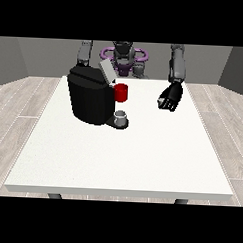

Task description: Insert the coffee pod into the coffee machine and close the lid

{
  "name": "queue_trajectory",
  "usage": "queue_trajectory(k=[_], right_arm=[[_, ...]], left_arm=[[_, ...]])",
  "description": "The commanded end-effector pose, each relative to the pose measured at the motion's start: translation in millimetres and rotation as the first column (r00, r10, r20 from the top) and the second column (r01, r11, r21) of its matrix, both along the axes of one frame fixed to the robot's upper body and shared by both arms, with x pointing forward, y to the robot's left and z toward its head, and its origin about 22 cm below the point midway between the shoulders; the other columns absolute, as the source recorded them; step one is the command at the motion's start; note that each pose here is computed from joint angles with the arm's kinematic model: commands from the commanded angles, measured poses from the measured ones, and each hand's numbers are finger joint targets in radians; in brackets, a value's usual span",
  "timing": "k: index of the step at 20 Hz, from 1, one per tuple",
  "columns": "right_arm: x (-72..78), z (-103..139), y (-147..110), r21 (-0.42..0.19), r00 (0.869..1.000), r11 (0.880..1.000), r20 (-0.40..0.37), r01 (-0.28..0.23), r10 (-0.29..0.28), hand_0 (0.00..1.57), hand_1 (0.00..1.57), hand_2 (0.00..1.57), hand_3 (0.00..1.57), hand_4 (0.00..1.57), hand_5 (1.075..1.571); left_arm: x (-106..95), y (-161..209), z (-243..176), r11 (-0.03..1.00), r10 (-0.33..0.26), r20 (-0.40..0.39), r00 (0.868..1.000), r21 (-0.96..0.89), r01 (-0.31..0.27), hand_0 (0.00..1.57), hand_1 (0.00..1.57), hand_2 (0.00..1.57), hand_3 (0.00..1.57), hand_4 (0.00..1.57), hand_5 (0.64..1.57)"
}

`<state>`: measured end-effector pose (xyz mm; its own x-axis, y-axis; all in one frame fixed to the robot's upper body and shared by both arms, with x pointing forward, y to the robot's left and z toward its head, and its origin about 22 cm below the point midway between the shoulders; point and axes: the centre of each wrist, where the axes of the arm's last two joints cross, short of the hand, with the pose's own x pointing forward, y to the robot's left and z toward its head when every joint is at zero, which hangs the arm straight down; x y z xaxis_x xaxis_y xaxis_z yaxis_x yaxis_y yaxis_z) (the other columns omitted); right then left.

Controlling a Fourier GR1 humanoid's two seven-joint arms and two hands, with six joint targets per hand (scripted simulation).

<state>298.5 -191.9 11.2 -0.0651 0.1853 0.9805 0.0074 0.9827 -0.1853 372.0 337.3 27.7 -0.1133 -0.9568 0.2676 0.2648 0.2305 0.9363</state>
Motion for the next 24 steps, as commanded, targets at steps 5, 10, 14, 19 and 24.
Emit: queue_trajectory(k=[5,10,14,19,24], right_arm=[[8.3,2.1,0.5,0.012,1.0,1.0,-0.021,0.007,-0.007,0.0,0.0,0.0,0.0,0.0,1.571],[4.9,-14.2,-23.5,-0.088,0.99,0.992,-0.099,0.096,-0.104,0.0,0.0,0.0,0.0,0.0,1.571],[-6.0,-29.6,-8.4,-0.103,0.985,0.992,-0.143,0.079,-0.093,0.0,0.0,0.0,0.0,0.0,1.571],[8.3,-43.9,-27.2,-0.067,0.979,0.99,-0.156,0.121,-0.13,0.0,0.0,0.0,0.0,0.0,1.571],[-1.3,-51.6,-27.8,-0.088,0.978,0.993,-0.186,0.081,-0.096,0.0,0.0,0.0,0.0,0.0,1.571]], left_arm=[[8.7,-6.7,-7.7,1.0,-0.025,0.055,0.998,0.015,0.025,1.15,1.15,1.26,1.16,0.47,1.571],[16.6,-22.1,2.6,0.981,-0.108,0.04,0.993,-0.159,0.113,1.43,1.43,1.42,1.35,0.49,1.571],[20.8,-19.0,8.1,0.98,-0.075,-0.039,0.996,-0.185,0.066,1.42,1.42,1.41,1.33,0.52,1.571],[54.4,-73.9,76.0,0.965,-0.193,-0.02,0.981,-0.187,0.186,1.4,1.4,1.39,1.33,0.54,1.571],[52.9,-71.8,75.8,0.966,-0.185,-0.064,0.981,-0.197,0.17,1.42,1.42,1.4,1.33,0.53,1.571]])
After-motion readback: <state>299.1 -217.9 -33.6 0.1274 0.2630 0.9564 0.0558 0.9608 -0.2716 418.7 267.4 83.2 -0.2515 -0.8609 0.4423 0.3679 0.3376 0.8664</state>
